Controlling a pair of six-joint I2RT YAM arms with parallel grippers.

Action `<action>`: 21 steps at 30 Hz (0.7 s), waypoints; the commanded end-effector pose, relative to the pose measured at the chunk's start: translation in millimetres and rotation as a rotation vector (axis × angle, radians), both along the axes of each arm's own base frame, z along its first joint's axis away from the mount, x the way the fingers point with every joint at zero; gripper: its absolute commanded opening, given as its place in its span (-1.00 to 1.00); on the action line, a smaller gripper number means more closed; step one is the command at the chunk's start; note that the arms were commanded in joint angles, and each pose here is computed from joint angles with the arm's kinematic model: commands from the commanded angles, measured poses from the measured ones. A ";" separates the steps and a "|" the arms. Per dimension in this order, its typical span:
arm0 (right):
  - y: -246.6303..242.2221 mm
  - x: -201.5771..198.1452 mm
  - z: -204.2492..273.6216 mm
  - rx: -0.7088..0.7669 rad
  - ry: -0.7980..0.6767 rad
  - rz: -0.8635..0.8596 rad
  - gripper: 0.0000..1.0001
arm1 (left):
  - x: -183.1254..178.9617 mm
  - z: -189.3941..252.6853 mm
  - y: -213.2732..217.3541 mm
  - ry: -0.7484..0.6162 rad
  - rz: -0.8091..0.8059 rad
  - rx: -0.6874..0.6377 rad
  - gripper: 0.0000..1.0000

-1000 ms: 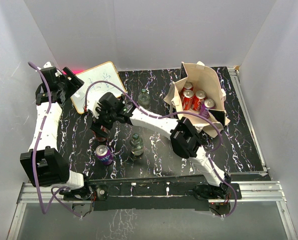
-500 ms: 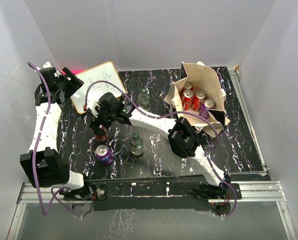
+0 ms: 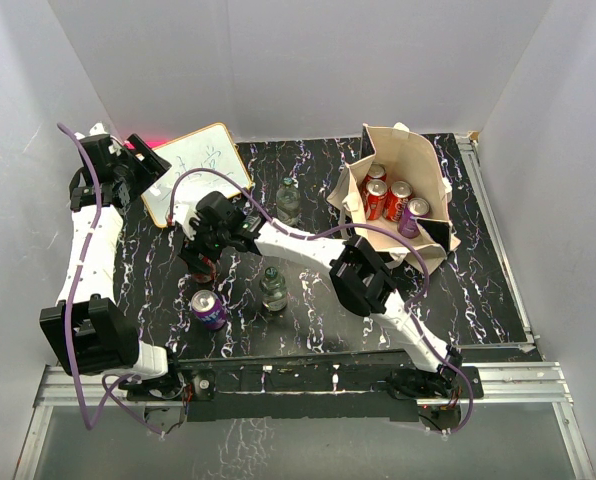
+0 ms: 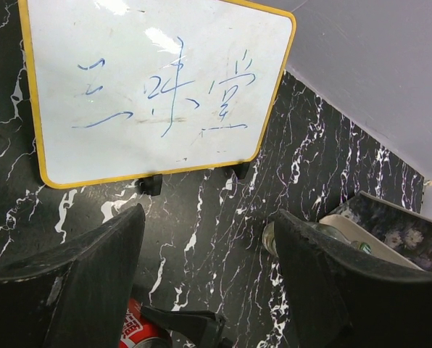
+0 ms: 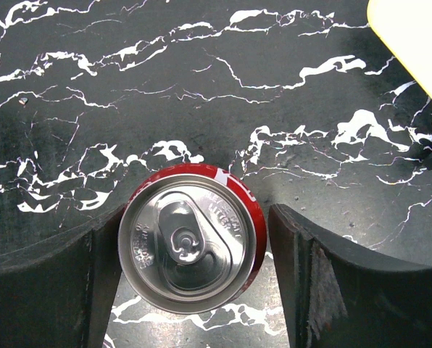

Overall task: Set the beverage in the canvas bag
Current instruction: Pick up the drink from the center of the board.

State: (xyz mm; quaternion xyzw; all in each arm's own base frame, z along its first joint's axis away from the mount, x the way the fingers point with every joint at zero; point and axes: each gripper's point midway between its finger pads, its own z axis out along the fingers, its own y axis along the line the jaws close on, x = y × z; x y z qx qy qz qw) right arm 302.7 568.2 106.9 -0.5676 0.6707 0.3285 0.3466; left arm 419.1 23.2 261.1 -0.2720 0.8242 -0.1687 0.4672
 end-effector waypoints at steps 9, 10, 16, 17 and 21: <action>2.7 28.2 87.9 0.151 -0.118 -0.072 -0.59 | 8.6 26.9 -20.9 -0.125 -0.138 -0.044 0.38; -2.0 33.7 101.4 0.167 -0.129 -0.093 -0.70 | 10.9 26.9 -22.3 -0.129 -0.144 -0.053 0.38; -53.9 66.0 191.2 0.257 -0.191 -0.223 -0.85 | 25.0 29.0 -33.2 -0.154 -0.207 -0.104 0.37; -65.4 71.0 203.1 0.263 -0.196 -0.246 -0.84 | 28.3 29.8 -35.8 -0.162 -0.220 -0.112 0.37; -113.1 84.8 248.4 0.256 -0.295 -0.338 -0.85 | 38.9 31.4 -48.0 -0.181 -0.260 -0.142 0.37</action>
